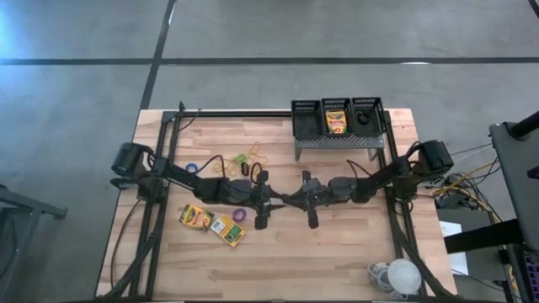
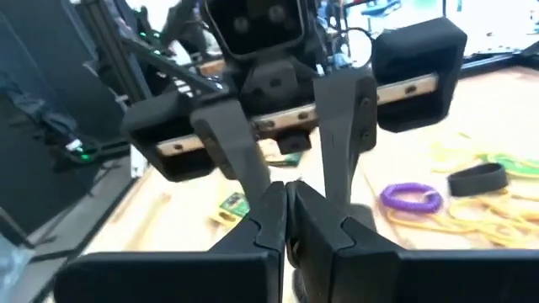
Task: Pick & Place Office Desk Supplies
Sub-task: Put the black rubber band into the left black basket on the shelf
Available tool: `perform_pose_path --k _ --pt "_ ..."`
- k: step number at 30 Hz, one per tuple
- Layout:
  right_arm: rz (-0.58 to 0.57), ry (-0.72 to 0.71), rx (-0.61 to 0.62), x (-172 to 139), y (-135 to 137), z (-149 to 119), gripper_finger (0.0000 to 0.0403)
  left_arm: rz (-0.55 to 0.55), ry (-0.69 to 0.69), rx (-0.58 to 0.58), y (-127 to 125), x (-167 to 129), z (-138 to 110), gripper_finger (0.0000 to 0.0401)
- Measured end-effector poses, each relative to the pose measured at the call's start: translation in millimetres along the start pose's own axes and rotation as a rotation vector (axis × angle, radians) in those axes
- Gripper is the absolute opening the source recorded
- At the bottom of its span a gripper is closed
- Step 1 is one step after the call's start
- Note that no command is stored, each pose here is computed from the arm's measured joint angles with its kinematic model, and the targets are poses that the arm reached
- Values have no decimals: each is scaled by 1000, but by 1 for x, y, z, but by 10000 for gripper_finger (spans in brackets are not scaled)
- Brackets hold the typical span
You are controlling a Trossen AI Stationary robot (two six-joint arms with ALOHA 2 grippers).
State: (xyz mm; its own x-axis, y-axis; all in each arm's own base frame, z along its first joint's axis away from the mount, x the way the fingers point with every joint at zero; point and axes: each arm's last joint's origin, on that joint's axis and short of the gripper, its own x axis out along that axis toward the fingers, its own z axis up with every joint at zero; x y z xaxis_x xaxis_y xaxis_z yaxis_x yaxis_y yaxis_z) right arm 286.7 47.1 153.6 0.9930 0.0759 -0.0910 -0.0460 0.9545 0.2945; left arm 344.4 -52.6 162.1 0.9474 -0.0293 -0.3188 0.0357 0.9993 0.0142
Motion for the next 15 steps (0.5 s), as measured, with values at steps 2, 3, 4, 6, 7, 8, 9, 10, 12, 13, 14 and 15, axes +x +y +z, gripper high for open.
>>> perform_pose_path --k 2,3,4,6,7,8,9,10,12,13,14,15 --pt "-20 -2 -7 1 0 1 12 0 0 -4 0 0 0 152" --pt "-35 -6 -11 1 0 1 12 1 4 -11 0 0 0 159" --pt "-50 -3 -17 0 0 2 12 0 10 -22 0 0 -1 166" --pt "-67 -1 -27 -1 0 4 12 1 26 -34 0 0 -3 178" --pt "-73 11 -29 -3 1 5 11 2 34 -40 0 0 -3 183" --pt "-93 19 -31 -4 1 6 11 2 41 -49 0 0 -4 188" --pt "-115 25 -34 -6 1 7 11 3 50 -54 0 0 -5 193" --pt "-147 38 -40 -8 2 8 11 3 58 -59 0 0 -6 197" --pt "-198 72 -54 -11 4 12 11 5 73 -76 0 0 -7 202" --pt "-210 94 -58 -12 5 14 11 6 75 -89 0 0 -7 203" --pt "-215 112 -58 -13 6 18 11 6 75 -104 0 0 -7 204" --pt "-220 132 -58 -15 8 22 11 7 74 -118 0 0 -8 204"
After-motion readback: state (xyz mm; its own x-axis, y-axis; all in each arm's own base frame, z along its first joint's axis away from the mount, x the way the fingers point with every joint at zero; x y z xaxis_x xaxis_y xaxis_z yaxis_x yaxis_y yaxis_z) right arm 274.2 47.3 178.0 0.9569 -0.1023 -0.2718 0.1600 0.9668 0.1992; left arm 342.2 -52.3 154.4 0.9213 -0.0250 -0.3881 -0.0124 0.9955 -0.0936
